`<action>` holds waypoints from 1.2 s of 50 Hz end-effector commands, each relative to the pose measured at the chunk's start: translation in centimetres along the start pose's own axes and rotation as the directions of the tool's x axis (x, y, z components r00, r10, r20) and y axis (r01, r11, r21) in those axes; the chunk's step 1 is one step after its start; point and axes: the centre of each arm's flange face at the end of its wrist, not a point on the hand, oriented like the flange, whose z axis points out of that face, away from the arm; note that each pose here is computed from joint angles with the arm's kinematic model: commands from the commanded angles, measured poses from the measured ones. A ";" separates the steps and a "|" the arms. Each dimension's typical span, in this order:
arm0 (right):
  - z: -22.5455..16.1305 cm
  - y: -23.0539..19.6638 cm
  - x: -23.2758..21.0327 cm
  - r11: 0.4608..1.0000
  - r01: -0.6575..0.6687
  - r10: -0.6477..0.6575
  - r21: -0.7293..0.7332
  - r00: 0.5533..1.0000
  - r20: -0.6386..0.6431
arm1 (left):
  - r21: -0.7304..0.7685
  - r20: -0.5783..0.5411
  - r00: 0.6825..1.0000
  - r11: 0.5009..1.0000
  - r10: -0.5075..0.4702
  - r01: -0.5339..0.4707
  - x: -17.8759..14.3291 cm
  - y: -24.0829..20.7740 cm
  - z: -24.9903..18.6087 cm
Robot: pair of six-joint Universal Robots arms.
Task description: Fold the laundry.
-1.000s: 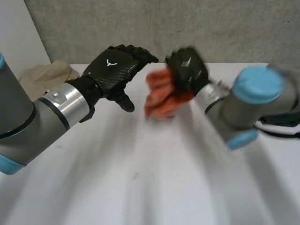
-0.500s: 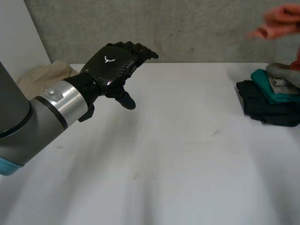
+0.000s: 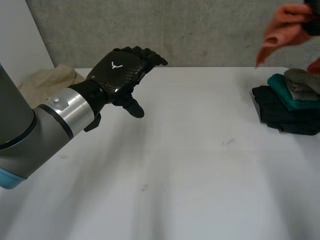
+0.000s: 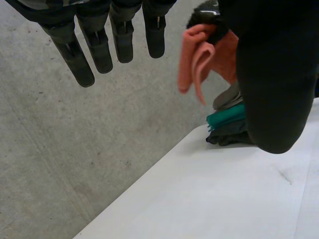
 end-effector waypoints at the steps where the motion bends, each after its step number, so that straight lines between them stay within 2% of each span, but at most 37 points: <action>1: 2.5 -5.0 -3.9 0.991 -0.012 0.004 0.131 0.998 0.058 | -0.002 0.003 1.000 1.000 -0.001 0.001 -0.1 0.1 0.0; 5: 3.0 -5.6 -3.2 0.988 0.003 -0.005 0.153 1.000 0.017 | -0.003 0.001 1.000 1.000 -0.001 0.001 -0.1 0.1 0.0; 9: 2.7 -4.4 -2.6 0.992 0.005 -0.005 0.128 1.000 0.000 | -0.007 -0.002 1.000 1.000 -0.005 0.005 0.1 0.2 0.0; 15: -0.9 2.0 2.9 0.999 0.027 -0.030 -0.044 0.996 -0.079 | -0.010 -0.004 1.000 1.000 -0.009 0.009 0.2 0.4 0.0; 21: -3.6 5.5 2.5 0.995 0.025 -0.028 -0.094 0.999 -0.030 | -0.017 -0.010 1.000 1.000 -0.012 0.012 0.3 0.6 0.1; 26: -7.0 8.6 4.1 0.987 0.031 -0.039 -0.160 0.998 -0.048 | -0.021 -0.017 1.000 1.000 -0.014 0.013 0.6 0.8 0.1; 37: -9.6 9.2 2.7 0.976 -0.004 0.005 -0.218 1.000 0.002 | -0.031 -0.017 1.000 0.999 -0.018 0.018 0.6 1.1 0.2; 45: -11.8 10.1 4.7 0.963 0.015 -0.023 -0.268 0.999 -0.029 | -0.029 -0.020 1.000 0.999 -0.019 0.019 0.7 1.0 0.0; 53: -13.6 10.9 3.5 0.954 0.089 -0.070 -0.285 0.995 0.077 | -0.018 -0.069 0.997 1.000 -0.019 0.018 2.7 0.5 -0.3; 60: -13.9 11.4 3.0 0.948 0.142 -0.115 -0.283 0.987 0.110 | 0.002 -0.095 0.995 1.000 -0.010 0.011 3.6 0.1 -0.8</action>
